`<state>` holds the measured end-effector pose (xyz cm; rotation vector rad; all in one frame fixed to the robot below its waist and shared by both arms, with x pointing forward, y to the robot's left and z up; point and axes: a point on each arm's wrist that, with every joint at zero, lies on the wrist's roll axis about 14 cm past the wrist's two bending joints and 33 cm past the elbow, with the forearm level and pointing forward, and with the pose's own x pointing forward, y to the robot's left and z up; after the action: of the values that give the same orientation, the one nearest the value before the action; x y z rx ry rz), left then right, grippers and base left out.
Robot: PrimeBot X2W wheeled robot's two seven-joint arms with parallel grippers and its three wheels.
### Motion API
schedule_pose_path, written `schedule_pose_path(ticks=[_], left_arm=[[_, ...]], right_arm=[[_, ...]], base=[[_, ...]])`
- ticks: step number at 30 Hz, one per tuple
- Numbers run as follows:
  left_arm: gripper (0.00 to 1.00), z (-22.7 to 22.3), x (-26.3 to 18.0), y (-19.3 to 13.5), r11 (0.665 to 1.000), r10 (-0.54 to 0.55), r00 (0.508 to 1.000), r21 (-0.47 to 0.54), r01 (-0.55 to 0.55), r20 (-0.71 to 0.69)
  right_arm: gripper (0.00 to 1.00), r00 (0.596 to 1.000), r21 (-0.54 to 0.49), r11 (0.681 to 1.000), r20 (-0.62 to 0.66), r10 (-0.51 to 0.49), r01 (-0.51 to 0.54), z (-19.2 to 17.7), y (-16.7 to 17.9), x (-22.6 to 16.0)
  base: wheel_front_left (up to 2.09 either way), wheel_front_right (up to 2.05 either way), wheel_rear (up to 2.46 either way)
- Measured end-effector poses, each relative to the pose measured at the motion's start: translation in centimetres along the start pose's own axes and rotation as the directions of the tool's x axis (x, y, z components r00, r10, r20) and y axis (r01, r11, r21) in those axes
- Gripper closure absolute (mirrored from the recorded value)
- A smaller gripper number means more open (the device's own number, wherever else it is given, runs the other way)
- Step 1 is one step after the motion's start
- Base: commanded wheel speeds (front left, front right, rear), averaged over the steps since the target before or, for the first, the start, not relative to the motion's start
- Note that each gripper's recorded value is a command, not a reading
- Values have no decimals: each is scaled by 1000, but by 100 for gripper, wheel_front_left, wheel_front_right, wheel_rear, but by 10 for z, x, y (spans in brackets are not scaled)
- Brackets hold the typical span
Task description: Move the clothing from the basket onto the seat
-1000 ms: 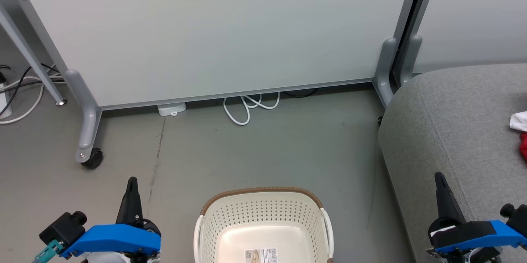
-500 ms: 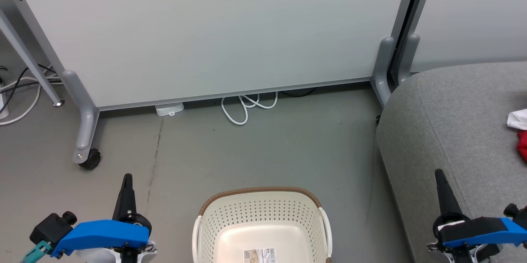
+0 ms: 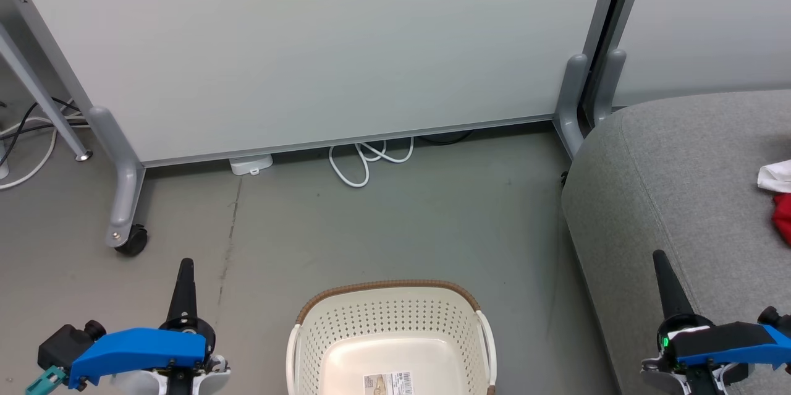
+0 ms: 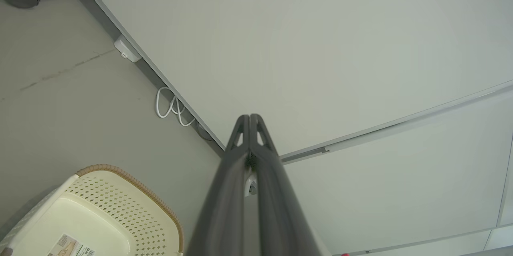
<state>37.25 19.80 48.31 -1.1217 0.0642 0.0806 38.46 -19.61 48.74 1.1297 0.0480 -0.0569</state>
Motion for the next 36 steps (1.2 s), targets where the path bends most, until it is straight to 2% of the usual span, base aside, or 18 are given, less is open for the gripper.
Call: schedule_pose_path(ticks=[23, 36], left_arm=[[100, 5, 6, -7, 979, -28, 1000, -203, 27, -2], [100, 6, 9, -11, 950, -48, 999, -309, 45, -4]], right_arm=[[100, 1000, 198, 980, -3, 19, -18, 4, 5, 1], [100, 999, 304, 952, 0, 38, -36, 7, 9, 2]], base=[[0, 0, 0], [0, 0, 0]])
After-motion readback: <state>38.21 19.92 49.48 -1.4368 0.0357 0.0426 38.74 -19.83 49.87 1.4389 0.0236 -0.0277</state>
